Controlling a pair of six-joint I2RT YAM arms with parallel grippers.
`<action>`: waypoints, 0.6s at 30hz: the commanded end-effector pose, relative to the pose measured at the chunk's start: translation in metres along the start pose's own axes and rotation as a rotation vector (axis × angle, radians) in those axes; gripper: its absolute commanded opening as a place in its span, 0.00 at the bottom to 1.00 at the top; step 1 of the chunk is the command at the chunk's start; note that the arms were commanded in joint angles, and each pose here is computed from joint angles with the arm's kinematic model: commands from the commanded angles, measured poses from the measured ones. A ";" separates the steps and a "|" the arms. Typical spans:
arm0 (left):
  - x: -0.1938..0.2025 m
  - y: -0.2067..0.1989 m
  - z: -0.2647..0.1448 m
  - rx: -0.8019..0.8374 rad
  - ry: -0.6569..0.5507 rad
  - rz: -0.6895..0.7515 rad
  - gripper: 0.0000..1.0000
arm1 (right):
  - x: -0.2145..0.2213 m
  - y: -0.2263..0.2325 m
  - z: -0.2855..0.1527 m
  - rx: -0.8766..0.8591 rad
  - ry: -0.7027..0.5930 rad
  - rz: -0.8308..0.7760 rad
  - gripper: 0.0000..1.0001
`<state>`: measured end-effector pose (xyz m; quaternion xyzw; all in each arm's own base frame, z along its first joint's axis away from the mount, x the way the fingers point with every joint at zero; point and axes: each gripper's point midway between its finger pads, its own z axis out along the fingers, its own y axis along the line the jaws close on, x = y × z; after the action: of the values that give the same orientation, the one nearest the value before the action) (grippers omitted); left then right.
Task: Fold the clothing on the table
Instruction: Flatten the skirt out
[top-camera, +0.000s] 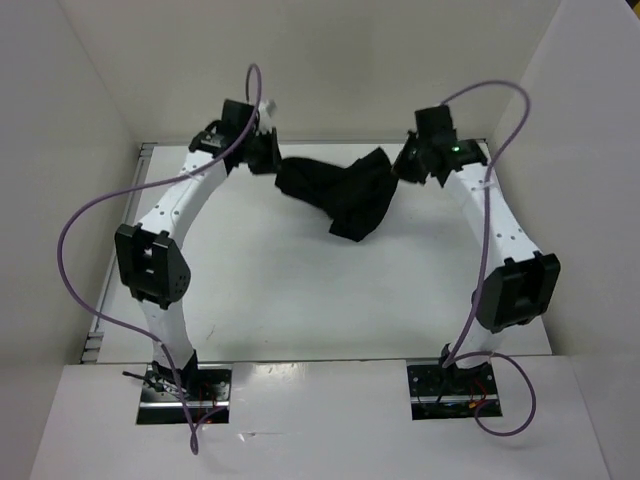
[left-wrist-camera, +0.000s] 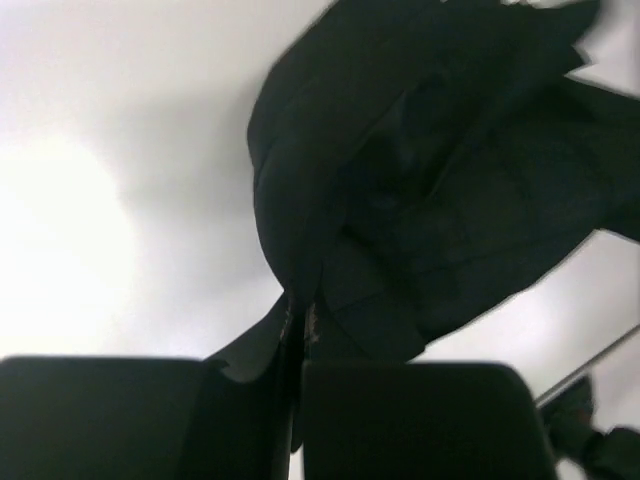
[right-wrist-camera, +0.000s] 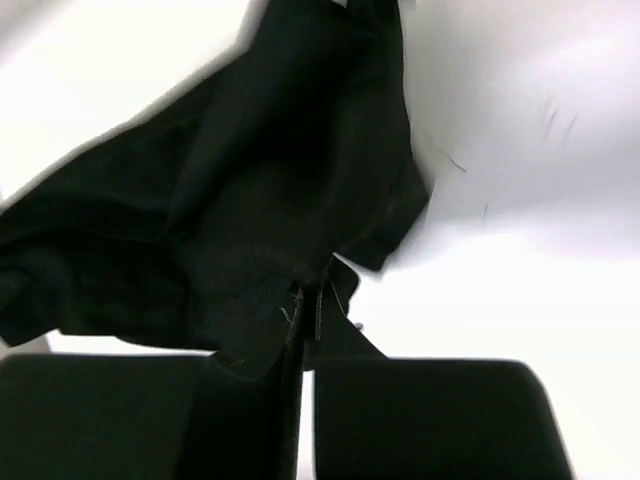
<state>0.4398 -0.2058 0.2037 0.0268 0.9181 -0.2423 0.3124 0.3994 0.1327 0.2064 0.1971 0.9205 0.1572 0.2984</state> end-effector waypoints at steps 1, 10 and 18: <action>-0.085 -0.019 -0.028 0.141 -0.132 0.042 0.00 | -0.103 0.015 -0.081 0.018 -0.338 -0.049 0.00; -0.103 -0.007 -0.089 0.188 -0.267 -0.007 0.02 | -0.125 0.011 -0.168 -0.037 -0.561 -0.083 0.00; -0.037 -0.033 -0.133 0.349 -0.206 0.036 0.02 | -0.065 -0.017 -0.208 -0.106 -0.553 -0.076 0.00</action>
<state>0.4068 -0.1828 0.2860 0.0371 0.8572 -0.3807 0.3449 0.3469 0.0793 0.3417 0.1694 0.8495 0.1431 0.4787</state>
